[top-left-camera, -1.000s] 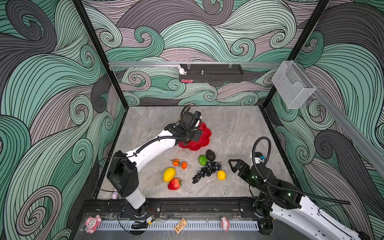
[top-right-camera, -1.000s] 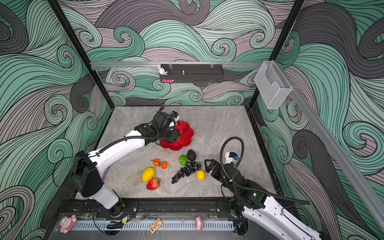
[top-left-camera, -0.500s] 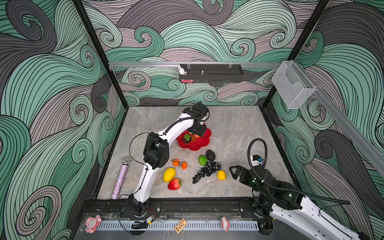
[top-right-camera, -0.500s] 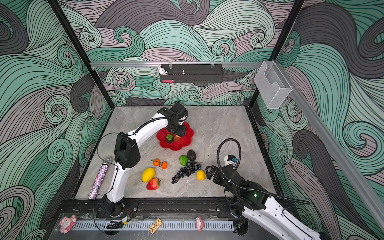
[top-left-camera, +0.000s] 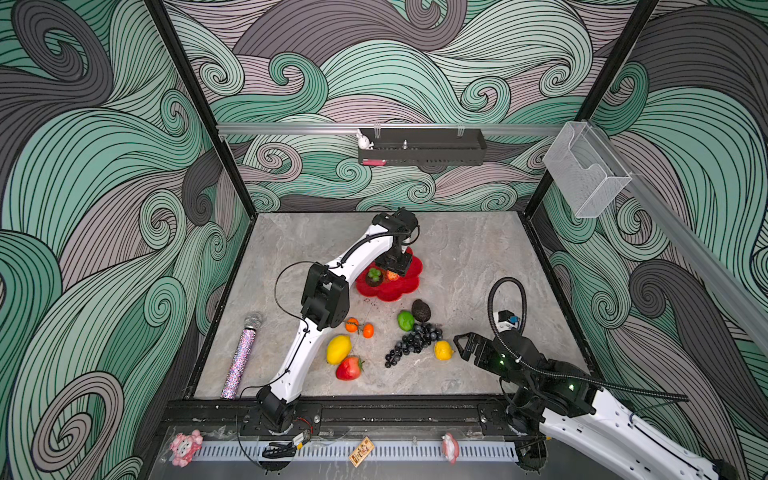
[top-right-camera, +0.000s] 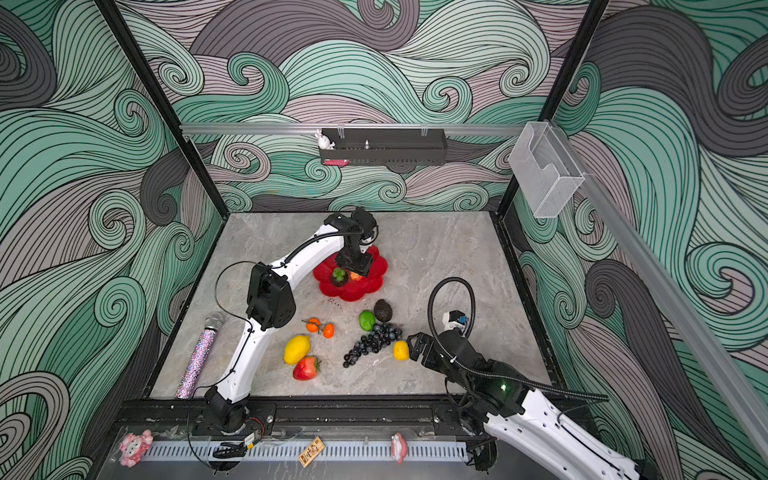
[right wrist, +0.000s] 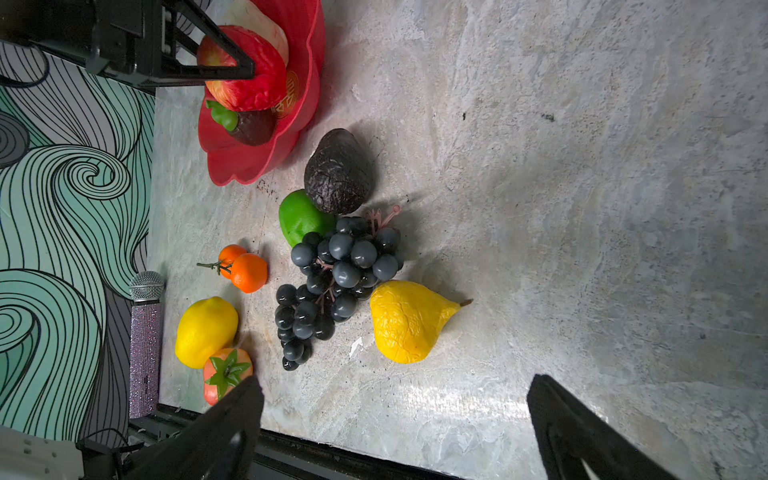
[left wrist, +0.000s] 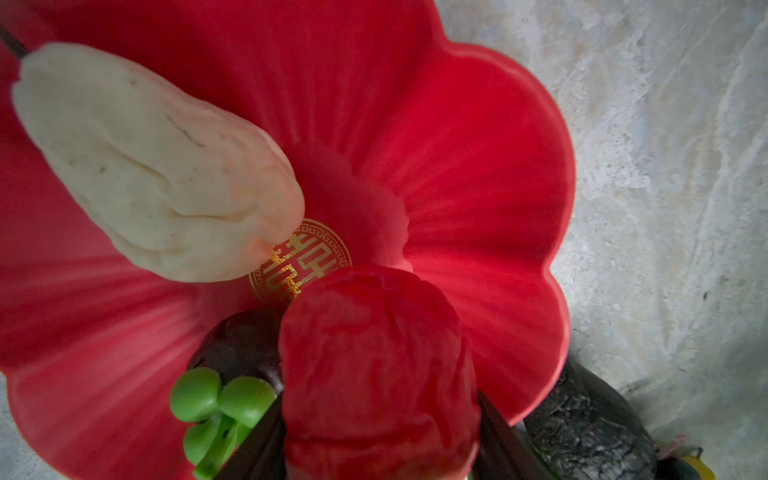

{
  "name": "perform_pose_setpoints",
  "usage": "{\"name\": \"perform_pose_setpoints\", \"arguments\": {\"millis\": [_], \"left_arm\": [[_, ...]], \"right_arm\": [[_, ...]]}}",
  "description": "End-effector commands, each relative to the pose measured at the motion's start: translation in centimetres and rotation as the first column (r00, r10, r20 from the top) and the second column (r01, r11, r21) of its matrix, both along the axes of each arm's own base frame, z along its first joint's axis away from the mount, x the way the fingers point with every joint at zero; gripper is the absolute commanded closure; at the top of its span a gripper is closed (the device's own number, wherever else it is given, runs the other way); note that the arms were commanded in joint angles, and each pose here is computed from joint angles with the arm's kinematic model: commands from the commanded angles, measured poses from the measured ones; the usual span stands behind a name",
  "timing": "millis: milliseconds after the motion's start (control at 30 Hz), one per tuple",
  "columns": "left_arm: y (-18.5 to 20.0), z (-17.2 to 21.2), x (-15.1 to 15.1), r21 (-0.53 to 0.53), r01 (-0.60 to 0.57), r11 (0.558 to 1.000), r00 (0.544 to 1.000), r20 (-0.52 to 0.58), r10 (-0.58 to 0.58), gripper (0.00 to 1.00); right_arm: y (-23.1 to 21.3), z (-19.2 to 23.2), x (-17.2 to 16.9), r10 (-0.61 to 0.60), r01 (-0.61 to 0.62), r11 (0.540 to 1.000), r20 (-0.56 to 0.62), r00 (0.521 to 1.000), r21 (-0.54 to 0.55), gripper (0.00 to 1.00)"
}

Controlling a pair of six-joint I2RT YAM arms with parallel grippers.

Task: Place and organize the fake fruits in the fruit bowl
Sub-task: 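Lower the red apple toward the bowl with the left gripper, then set the red apple in the bowl beside the pear and open the left gripper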

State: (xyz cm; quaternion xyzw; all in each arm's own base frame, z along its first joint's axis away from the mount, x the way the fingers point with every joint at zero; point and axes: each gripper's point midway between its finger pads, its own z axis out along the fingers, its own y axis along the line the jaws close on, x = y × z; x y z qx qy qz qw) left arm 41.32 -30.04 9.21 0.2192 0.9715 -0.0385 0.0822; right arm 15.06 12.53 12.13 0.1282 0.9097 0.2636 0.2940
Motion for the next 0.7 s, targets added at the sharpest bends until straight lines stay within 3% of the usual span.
{"name": "perform_pose_setpoints", "arguments": {"millis": [0, 667], "left_arm": [[0.4, -0.6, 0.0, 0.013, -0.022, 1.0, 0.999, -0.042, 0.022, 0.42], [1.8, -2.6, 0.5, 0.094, -0.047, 0.995, 0.996, -0.066, 0.053, 0.38]], "right_arm": [[0.0, -0.3, 0.0, -0.002, 0.002, 1.0, 0.002, 1.0, 0.003, 0.0], [0.0, -0.4, 0.0, -0.004, 0.004, 1.0, -0.001, 1.0, 0.008, 0.0]]}}
